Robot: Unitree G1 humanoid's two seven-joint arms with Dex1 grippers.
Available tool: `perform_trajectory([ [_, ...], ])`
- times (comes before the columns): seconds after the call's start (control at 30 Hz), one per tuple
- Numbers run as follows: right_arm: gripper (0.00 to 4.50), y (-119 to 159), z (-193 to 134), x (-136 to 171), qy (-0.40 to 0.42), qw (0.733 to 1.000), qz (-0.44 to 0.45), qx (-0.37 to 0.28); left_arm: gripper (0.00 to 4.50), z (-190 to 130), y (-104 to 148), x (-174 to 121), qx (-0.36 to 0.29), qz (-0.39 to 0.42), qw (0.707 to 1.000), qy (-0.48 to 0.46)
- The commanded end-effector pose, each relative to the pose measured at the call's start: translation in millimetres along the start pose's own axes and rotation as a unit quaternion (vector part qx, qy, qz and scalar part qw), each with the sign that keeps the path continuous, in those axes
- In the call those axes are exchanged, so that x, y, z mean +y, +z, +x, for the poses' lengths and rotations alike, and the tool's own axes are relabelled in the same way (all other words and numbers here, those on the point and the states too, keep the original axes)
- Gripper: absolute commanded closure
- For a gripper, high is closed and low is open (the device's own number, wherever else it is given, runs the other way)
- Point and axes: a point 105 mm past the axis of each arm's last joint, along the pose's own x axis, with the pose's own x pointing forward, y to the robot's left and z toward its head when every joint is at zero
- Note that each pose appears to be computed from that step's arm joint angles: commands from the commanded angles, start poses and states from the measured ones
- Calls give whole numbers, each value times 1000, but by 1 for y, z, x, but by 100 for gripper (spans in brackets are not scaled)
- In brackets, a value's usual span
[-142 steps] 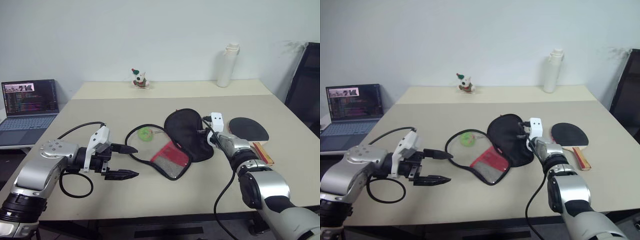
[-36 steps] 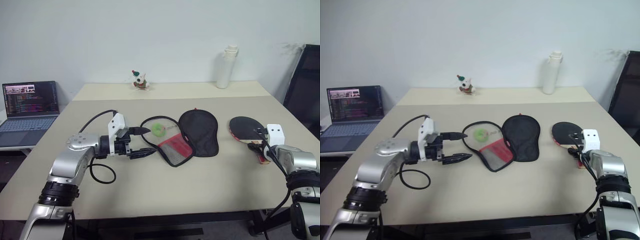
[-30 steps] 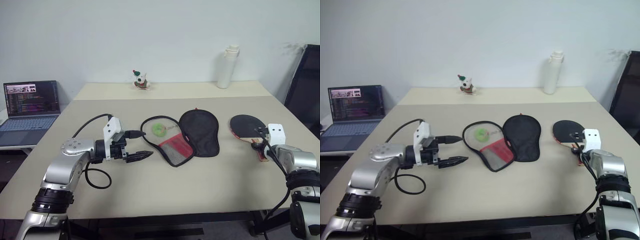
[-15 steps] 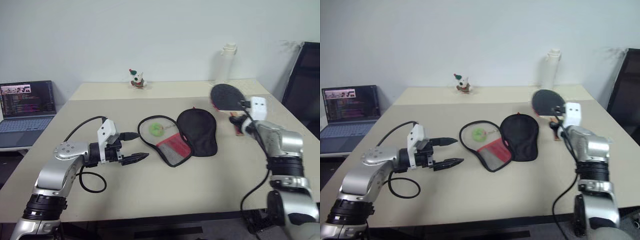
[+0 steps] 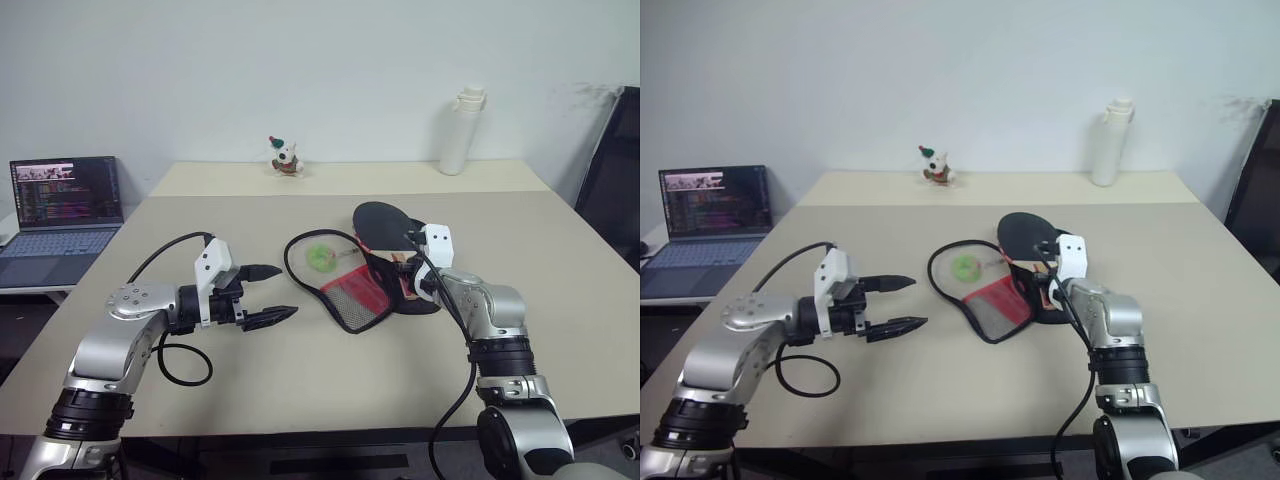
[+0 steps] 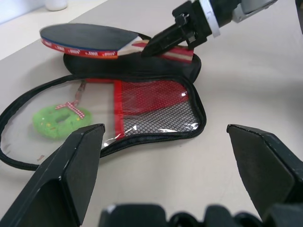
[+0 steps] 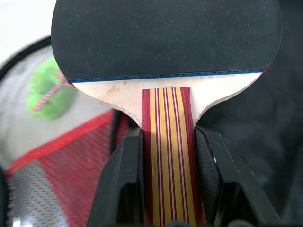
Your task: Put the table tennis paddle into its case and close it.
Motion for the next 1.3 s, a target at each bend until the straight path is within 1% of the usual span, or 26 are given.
perform_trajectory([
  [0.03, 341, 17, -2, 1, 0, 999, -14, -36, 0, -3, 14, -1, -12, 23, 1000, -5],
  [0.17, 341, 12, -1, 1, -3, 999, -18, -26, 0, -2, 18, 0, -17, 25, 1000, -5],
  [0.5, 341, 3, 0, -7, -27, 999, -12, -18, 0, 1, 19, -2, -19, 24, 1000, -9],
  [0.73, 341, 6, 2, -18, -61, 998, -12, -29, 0, 2, 20, -2, -18, 24, 999, -12],
  [1.03, 341, 4, 3, -17, -56, 998, -18, -29, 0, 2, 20, -2, -19, 24, 999, -11],
  [1.1, 270, 6, 3, -16, -57, 998, -16, -33, 0, 2, 20, -2, -18, 24, 1000, -10],
  [1.13, 253, 7, 3, -16, -57, 998, -17, -36, 0, 2, 20, -2, -18, 24, 1000, -9],
  [1.17, 224, 8, 3, -15, -58, 997, -18, -39, 0, 2, 20, -2, -18, 23, 1000, -9],
  [1.3, 93, 13, 0, -14, -57, 997, -25, -52, 0, 1, 19, -3, -19, 20, 1000, -8],
])
